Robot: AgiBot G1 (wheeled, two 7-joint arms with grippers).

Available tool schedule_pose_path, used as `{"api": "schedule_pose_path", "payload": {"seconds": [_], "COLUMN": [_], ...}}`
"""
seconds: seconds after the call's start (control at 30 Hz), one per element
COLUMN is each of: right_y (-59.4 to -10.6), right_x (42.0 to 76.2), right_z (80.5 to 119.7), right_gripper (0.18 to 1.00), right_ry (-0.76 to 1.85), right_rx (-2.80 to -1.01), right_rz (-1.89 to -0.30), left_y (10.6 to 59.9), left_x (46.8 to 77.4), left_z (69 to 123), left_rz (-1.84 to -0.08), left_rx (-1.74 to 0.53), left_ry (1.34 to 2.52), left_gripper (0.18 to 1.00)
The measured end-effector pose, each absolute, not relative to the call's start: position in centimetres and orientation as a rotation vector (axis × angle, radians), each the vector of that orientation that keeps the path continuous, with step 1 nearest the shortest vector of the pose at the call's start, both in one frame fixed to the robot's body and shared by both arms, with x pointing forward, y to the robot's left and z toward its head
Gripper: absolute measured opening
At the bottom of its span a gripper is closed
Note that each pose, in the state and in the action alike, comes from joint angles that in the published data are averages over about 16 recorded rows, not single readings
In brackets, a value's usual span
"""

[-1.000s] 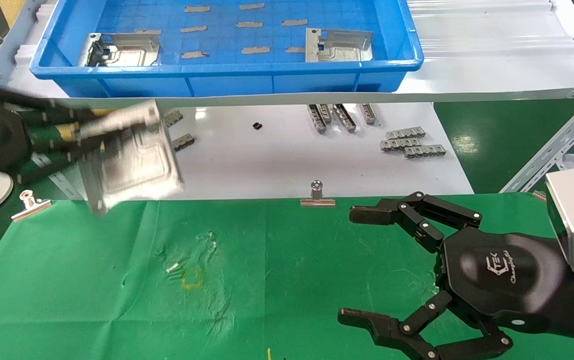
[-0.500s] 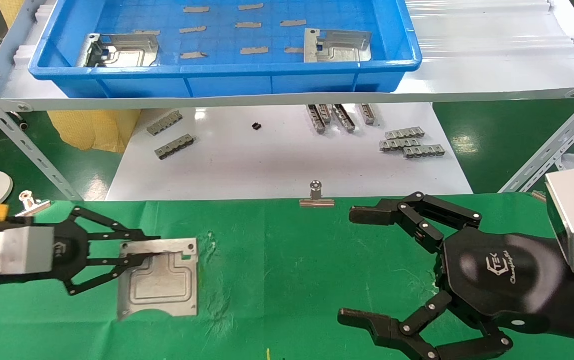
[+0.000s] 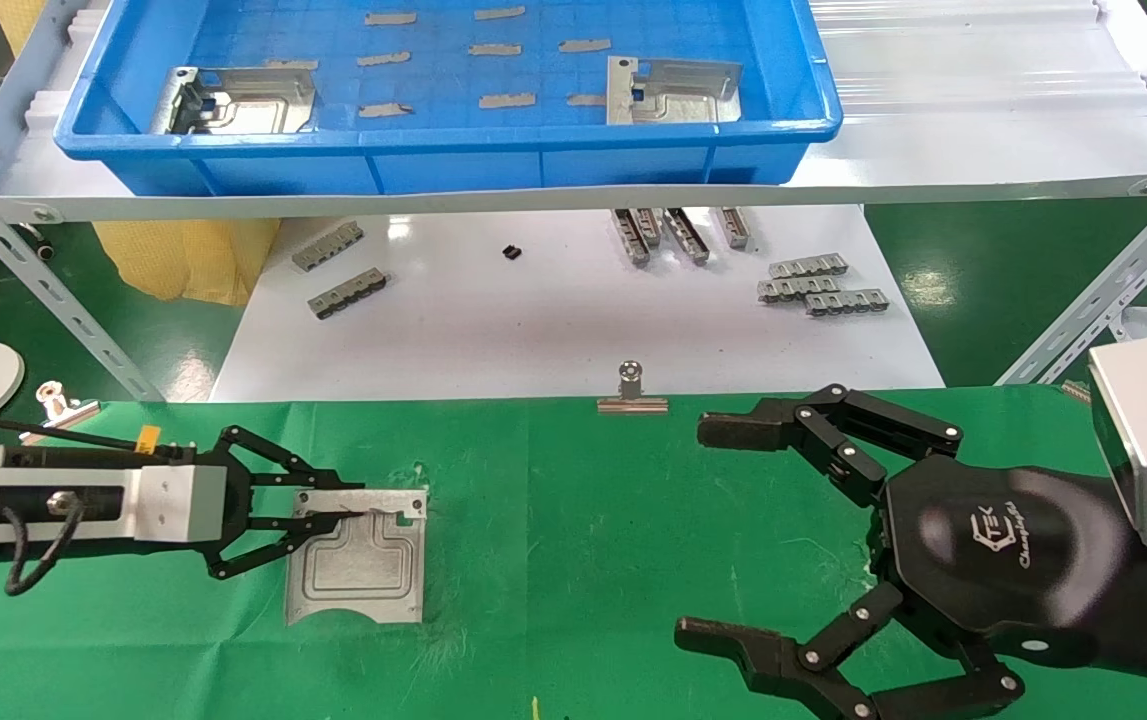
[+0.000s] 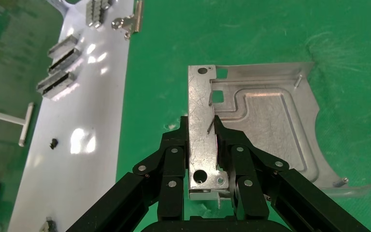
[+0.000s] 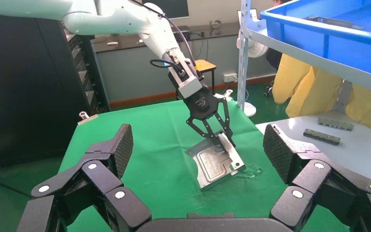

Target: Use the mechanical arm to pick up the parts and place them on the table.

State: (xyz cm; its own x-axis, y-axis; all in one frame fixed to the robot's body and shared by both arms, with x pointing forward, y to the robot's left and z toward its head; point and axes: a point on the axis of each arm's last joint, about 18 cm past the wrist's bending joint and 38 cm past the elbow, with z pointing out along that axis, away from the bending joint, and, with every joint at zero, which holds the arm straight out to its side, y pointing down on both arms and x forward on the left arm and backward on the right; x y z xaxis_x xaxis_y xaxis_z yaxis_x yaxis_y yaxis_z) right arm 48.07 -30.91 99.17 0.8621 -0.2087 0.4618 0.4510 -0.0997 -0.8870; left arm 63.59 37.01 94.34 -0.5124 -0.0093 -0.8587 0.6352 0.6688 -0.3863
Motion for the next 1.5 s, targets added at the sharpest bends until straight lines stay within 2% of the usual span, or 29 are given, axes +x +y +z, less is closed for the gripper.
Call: {"api": "schedule_pose_path", "payload": {"seconds": [0.37, 0.57, 0.77, 1.3, 1.5], "right_y": [-30.9, -30.9, -30.9, -30.9, -30.9], "right_x": [48.1, 48.1, 48.1, 48.1, 48.1], "right_z": [99.2, 99.2, 99.2, 99.2, 99.2], "right_gripper": [1.000, 1.000, 1.000, 1.000, 1.000], "right_ry": [-0.196, -0.196, -0.195, -0.195, -0.195], "right_rx": [-1.578, -1.578, -1.578, -1.578, -1.578], "right_rz": [-0.560, -0.560, -0.560, -0.560, -0.560], "left_y": [36.6, 37.1, 37.6, 37.4, 36.7], "left_x": [64.5, 64.0, 63.5, 63.3, 62.9], "left_z": [95.1, 96.1, 96.3, 96.1, 96.2], "left_rz": [-0.877, -0.943, -1.004, -1.064, -1.135], "left_rx": [0.452, 0.394, 0.333, 0.292, 0.279], "left_ry": [1.965, 1.950, 1.953, 1.950, 1.930], "left_gripper": [0.313, 0.373, 0.471, 0.822, 0.914]}}
